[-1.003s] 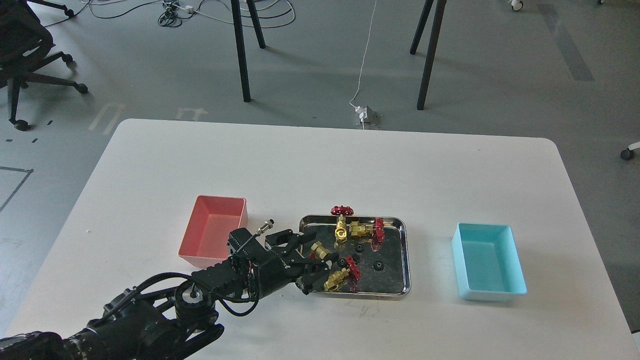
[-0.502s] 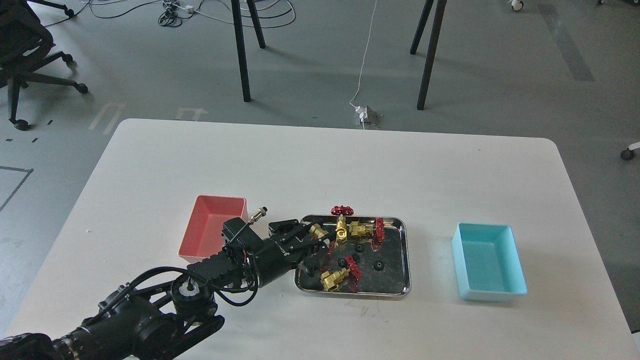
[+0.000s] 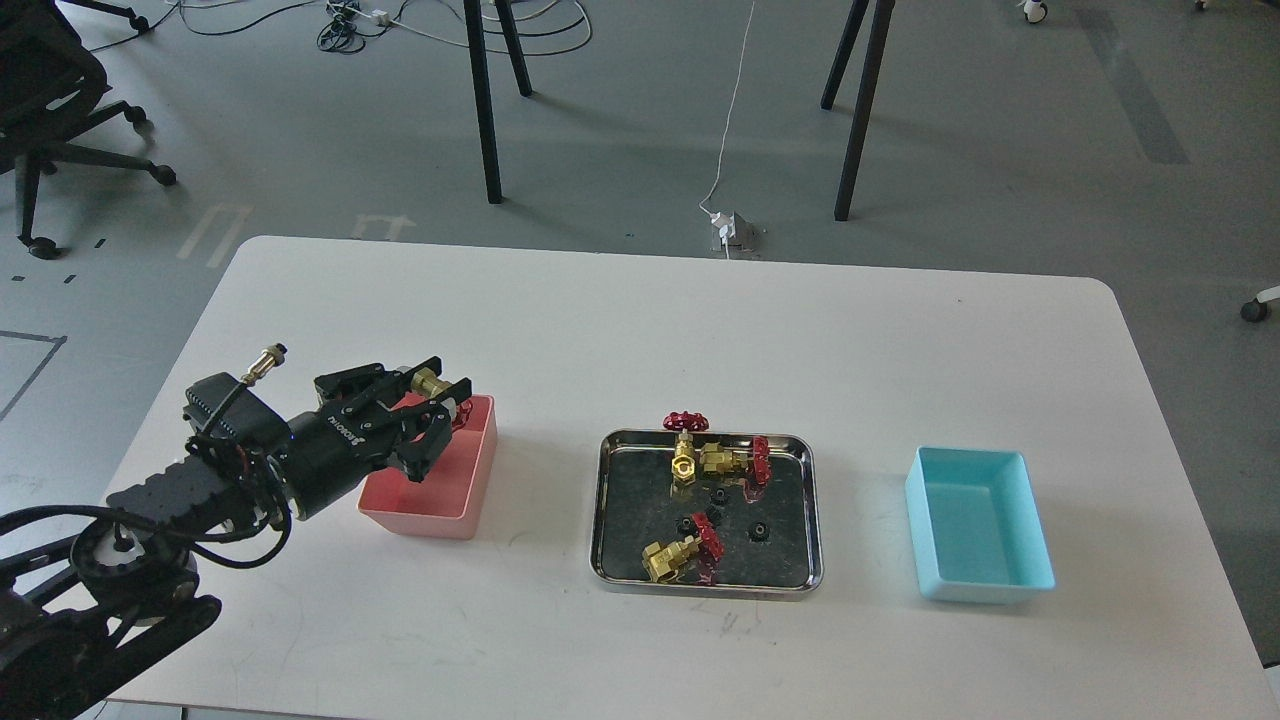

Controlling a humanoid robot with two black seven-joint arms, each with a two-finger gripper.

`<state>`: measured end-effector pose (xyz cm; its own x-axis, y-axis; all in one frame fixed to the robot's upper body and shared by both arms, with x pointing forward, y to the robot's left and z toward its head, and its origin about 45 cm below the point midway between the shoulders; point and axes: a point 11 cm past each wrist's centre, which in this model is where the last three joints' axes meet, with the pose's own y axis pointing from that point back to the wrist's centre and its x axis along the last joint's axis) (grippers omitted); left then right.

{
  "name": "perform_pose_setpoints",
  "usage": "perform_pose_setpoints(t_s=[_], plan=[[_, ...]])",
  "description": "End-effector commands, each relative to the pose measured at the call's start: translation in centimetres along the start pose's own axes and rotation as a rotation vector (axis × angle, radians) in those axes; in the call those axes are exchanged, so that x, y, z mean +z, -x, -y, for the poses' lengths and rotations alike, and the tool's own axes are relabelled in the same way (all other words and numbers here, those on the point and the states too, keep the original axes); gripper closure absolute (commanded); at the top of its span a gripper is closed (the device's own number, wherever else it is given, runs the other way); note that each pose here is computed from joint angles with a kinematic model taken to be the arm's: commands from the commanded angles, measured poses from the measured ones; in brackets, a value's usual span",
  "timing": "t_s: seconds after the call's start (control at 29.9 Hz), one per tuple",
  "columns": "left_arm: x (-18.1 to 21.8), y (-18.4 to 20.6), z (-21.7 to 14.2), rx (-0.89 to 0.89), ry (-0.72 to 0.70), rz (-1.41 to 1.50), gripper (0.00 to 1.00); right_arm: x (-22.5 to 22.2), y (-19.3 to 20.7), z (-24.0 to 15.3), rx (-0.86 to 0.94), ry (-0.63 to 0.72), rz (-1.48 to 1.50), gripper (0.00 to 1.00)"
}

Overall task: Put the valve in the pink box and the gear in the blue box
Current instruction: 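Carry the valve to the pink box and release it inside, then withdraw the left arm and bring the right gripper toward the tray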

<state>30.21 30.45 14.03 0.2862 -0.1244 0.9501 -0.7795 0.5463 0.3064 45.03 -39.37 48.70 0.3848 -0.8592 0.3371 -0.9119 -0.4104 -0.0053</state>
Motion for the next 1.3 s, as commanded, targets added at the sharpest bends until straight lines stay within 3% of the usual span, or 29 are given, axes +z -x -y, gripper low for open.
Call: perform_pose_setpoints(t_s=[0.0,0.27,0.43,0.87,0.94,1.0,1.17,1.27], plan=[[-0.1,1.3,-0.8,-0.028,-0.016,-0.024,0.92,0.1,0.0,0.0,-0.001,0.002,0.001,0.01],[-0.6,3.7,-0.3,-0.062,-0.058,-0.054,0.89,0.1,0.2,0.1,-0.004,0.001,0.001,0.01],[-1.4,4.8,-0.4,-0.072,-0.089,-0.052,0.83,0.2,0.9,0.8,-0.022,0.000,0.005,0.01],[-0.2,4.7,0.9,-0.038,-0.083,-0.096,0.38,0.4,1.8,1.5,-0.043,0.002,-0.006,0.01],[-0.3,4.5,0.9,-0.033,-0.086,-0.100,0.24,0.7,1.9,1.5,-0.042,0.007,-0.003,0.01],[-0.7,4.1,1.0,-0.019,-0.100,-0.112,0.00,1.3,1.9,1.5,-0.031,0.016,0.000,0.01],[-2.2,2.9,0.6,0.012,-0.143,-0.159,0.00,1.9,2.4,1.4,-0.041,0.029,0.006,0.01],[-5.7,-0.7,-0.1,0.093,-0.221,-0.208,0.00,2.8,3.7,1.5,-0.078,0.048,0.007,0.01]])
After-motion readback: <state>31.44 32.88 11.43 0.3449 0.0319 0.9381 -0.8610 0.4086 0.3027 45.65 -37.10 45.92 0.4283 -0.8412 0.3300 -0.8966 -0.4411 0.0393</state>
